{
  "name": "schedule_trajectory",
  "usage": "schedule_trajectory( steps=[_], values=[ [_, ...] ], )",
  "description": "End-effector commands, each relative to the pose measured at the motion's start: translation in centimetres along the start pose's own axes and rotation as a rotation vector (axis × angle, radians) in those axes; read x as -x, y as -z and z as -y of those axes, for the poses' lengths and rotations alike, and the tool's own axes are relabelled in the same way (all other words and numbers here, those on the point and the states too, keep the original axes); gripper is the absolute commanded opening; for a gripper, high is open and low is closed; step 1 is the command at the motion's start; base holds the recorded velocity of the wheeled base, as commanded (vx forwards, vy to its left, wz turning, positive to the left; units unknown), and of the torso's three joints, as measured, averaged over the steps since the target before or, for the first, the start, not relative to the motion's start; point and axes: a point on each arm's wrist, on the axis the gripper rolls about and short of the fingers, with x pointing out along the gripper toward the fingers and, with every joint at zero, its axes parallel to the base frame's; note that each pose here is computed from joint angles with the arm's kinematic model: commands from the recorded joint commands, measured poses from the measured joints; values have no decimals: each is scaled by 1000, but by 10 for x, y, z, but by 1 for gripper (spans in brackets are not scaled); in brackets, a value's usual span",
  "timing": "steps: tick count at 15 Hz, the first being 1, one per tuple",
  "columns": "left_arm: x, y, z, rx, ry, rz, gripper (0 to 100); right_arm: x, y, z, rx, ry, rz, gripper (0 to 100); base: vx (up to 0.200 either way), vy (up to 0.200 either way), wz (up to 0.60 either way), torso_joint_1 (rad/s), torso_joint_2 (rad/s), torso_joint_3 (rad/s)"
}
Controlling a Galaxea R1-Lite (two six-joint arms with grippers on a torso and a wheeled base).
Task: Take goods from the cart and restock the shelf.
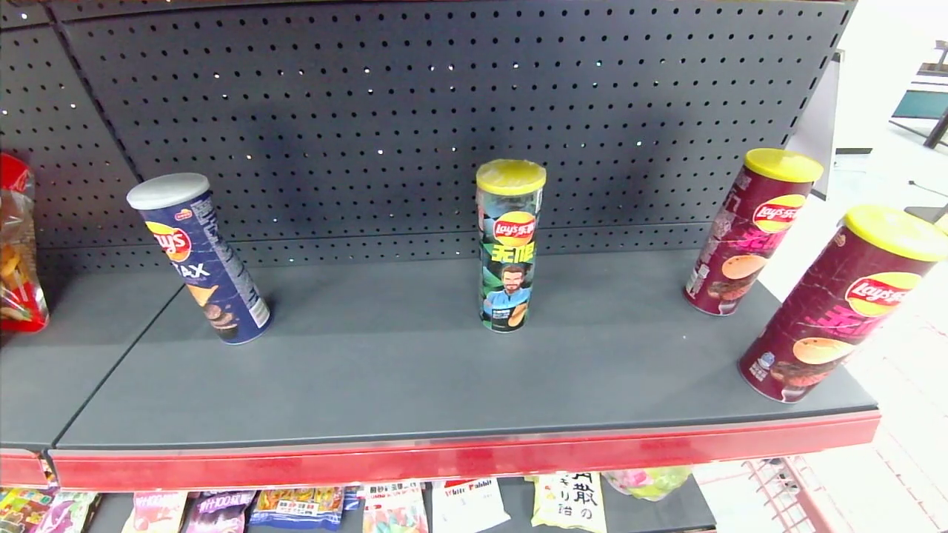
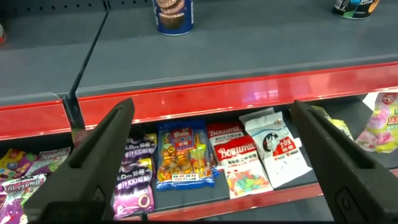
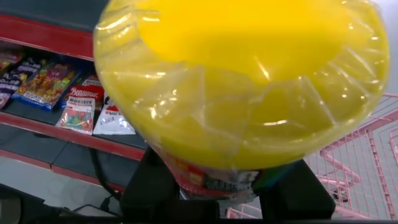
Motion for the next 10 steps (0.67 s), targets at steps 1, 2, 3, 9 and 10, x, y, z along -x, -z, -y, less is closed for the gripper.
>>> schedule_trajectory(
  steps=[1, 2, 3, 9, 10],
  values=[
    [0, -1, 0, -4, 1, 2, 100, 1, 0, 0, 1, 2, 7, 0, 0, 0, 0, 0, 0, 0],
    [3, -40, -1, 33, 30, 65, 100, 1, -1, 0, 1, 3, 8, 0, 0, 0, 0, 0, 0, 0],
    [-22, -120, -5, 225, 73, 45, 100, 1, -2, 0, 3, 3, 5, 0, 0, 0, 0, 0, 0, 0],
    [-131, -159, 21, 34, 806, -165, 100, 0, 1, 0, 4, 2, 0, 0, 0, 0, 0, 0, 0, 0],
    [-158, -156, 26, 28, 864, -170, 100, 0, 0, 0, 4, 6, 3, 0, 0, 0, 0, 0, 0, 0]
  ],
)
